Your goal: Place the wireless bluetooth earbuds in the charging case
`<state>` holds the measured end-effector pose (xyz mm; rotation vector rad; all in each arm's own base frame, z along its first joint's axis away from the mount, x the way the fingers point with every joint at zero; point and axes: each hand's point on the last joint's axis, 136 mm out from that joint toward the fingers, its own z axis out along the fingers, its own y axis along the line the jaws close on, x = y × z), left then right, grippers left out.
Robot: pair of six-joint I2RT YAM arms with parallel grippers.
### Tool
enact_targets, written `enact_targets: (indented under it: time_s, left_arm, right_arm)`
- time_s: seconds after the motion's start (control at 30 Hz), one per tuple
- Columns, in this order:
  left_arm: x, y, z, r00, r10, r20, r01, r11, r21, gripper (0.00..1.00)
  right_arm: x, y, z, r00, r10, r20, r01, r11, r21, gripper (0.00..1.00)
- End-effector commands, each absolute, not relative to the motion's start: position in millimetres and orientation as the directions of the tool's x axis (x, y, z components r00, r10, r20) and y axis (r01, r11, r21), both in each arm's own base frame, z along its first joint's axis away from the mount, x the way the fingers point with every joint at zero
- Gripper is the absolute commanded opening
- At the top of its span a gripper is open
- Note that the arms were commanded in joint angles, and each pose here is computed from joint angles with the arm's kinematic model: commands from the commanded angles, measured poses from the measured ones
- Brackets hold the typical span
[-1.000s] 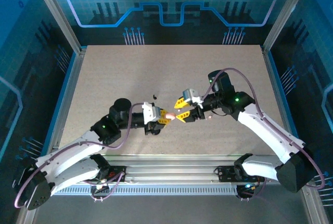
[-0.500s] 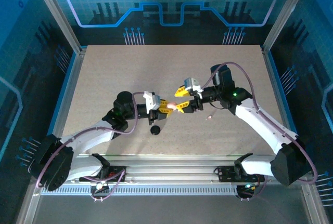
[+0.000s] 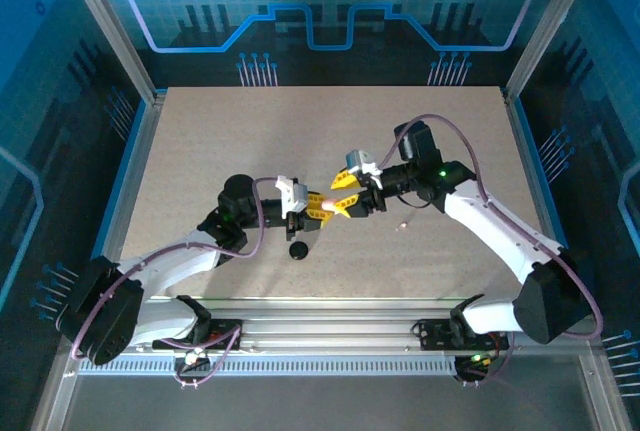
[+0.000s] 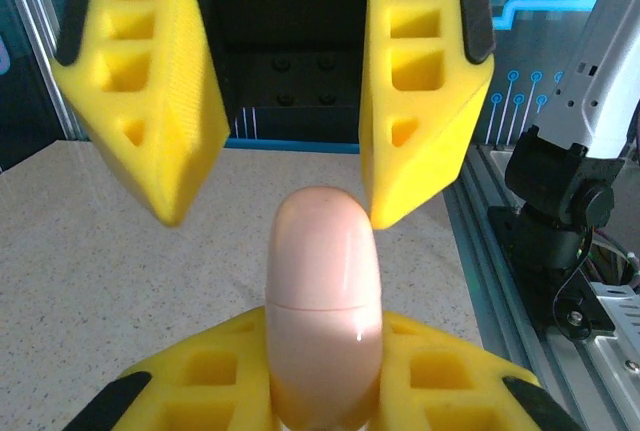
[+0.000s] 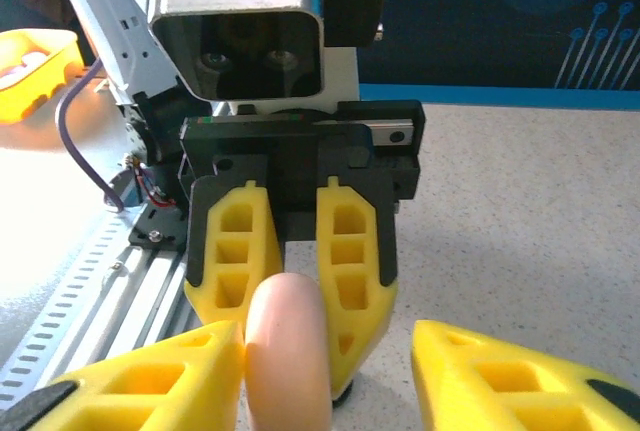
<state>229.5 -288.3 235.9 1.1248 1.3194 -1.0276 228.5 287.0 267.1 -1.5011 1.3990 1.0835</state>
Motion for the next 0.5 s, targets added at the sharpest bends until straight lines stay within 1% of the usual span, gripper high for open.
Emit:
enact_targets:
  time_s: [0.0,0.1,0.27,0.33,0.47]
  left_arm:
    - [222.6,-287.0,258.8,0.097,0.017,-0.995,0.983,0.155,0.098,0.12]
    - [222.3,-286.3,261.2,0.103,0.011,-0.995,0.982,0.160,0.103,0.12]
    - [223.0,-285.3,263.2,0.106,0.003,-0.994,0.980,0.171,0.105,0.12]
    - [223.5,-285.1,264.3,0.108,0.001,-0.994,0.979,0.175,0.107,0.12]
    - [223.7,-284.9,265.0,0.110,-0.001,-0.994,0.978,0.177,0.108,0.12]
  right_arm:
    - [219.9,290.2,269.2,0.021,-0.320,-0.947,-0.993,-0.115,0.017,0.40]
    - [219.3,290.3,270.1,0.021,-0.320,-0.947,-0.993,-0.116,0.017,0.36]
    - [216.3,290.9,269.6,0.020,-0.321,-0.947,-0.992,-0.127,0.022,0.37]
    - [215.1,291.3,269.4,0.018,-0.323,-0.946,-0.991,-0.130,0.025,0.35]
    - [214.7,291.7,269.7,0.019,-0.324,-0.946,-0.991,-0.131,0.025,0.25]
